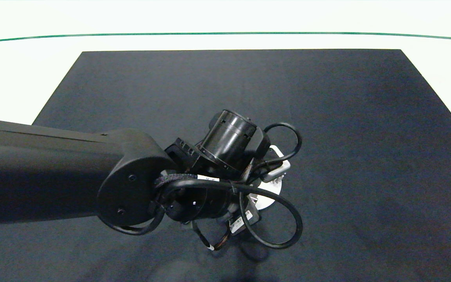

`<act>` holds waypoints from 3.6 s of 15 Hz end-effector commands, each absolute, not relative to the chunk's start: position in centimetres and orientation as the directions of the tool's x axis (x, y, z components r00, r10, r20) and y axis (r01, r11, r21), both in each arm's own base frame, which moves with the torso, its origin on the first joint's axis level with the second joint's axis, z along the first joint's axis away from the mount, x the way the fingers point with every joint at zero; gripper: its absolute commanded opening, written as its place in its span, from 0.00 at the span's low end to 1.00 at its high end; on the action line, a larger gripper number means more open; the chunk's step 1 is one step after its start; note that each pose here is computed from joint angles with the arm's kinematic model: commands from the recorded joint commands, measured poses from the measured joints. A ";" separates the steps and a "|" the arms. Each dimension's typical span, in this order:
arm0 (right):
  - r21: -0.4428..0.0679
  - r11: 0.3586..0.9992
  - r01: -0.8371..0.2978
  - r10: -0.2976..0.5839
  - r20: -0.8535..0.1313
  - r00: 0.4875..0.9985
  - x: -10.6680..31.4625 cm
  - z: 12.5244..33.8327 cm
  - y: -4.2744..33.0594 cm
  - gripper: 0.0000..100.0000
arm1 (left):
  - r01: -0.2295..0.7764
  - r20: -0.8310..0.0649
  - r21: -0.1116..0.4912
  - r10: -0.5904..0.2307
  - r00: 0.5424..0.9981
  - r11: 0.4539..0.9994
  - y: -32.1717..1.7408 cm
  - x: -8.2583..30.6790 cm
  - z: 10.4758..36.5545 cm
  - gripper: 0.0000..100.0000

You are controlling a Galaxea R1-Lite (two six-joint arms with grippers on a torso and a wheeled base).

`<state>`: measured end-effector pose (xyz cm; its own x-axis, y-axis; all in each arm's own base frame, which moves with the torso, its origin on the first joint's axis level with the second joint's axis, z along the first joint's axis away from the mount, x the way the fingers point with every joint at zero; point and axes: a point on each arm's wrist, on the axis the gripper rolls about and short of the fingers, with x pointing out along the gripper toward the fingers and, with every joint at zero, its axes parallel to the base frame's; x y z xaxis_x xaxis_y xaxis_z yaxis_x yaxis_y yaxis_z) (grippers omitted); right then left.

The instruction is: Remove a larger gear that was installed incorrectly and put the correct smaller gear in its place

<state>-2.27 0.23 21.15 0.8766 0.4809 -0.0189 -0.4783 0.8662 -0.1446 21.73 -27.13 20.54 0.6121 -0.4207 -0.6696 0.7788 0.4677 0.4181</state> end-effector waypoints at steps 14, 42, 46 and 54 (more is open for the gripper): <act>-0.147 0.866 -0.478 0.481 -0.019 0.877 -2.6 21.0 0.2 1.00 | 0.664 -0.667 0.304 -0.345 0.660 0.683 -15.8 20.4 23.2 0.19; -0.145 0.874 -0.463 0.465 -0.025 0.885 -2.6 20.9 0.2 1.00 | 0.613 -0.691 0.302 -0.275 0.668 0.730 -11.8 19.0 16.2 0.19; -0.145 0.875 -0.461 0.463 -0.023 0.886 -2.6 20.9 0.2 1.00 | 0.613 -0.685 0.301 -0.281 0.672 0.731 -11.8 19.0 16.1 1.00; -0.145 0.875 -0.461 0.463 -0.023 0.886 -2.6 20.9 0.2 1.00 | 0.594 -0.628 0.315 -0.307 0.715 0.740 -11.9 19.2 18.1 1.00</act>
